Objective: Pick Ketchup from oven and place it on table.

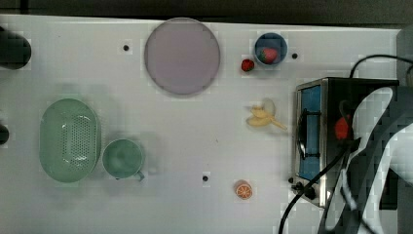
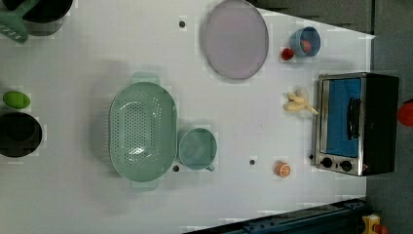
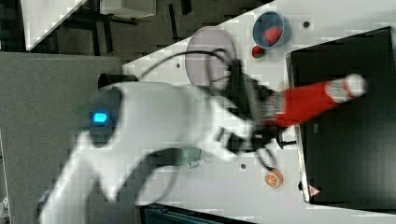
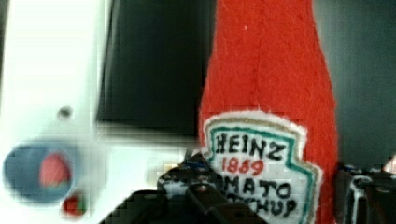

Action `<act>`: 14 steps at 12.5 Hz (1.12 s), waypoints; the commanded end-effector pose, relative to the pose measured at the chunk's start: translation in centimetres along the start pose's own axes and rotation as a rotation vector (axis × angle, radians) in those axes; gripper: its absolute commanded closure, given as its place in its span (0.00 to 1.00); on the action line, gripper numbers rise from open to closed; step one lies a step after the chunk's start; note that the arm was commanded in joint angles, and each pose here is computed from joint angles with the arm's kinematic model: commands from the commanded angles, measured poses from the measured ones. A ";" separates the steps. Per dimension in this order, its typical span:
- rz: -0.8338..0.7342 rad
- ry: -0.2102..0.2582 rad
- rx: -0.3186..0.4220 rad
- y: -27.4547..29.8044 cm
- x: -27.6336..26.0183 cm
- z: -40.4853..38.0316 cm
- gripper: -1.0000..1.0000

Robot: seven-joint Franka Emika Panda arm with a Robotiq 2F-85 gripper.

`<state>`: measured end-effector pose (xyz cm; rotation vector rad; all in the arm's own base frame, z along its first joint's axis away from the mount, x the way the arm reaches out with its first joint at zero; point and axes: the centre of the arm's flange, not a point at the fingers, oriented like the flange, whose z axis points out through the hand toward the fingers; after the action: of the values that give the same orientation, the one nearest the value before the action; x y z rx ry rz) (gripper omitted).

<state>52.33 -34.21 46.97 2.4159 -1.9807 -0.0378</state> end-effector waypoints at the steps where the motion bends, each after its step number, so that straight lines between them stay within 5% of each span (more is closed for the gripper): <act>1: -0.238 -0.004 0.096 -5.1 -10.0 -8.6 0.36; 4: -0.386 -0.055 0.086 -7.7 -17.8 -9.7 0.36; 9: -0.612 -0.004 -0.052 -10.8 -28.0 -6.0 0.36; 14: -0.637 -0.032 -0.137 -9.9 -31.3 3.7 0.36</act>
<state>55.38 4.07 42.76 2.9009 -0.9434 -0.2508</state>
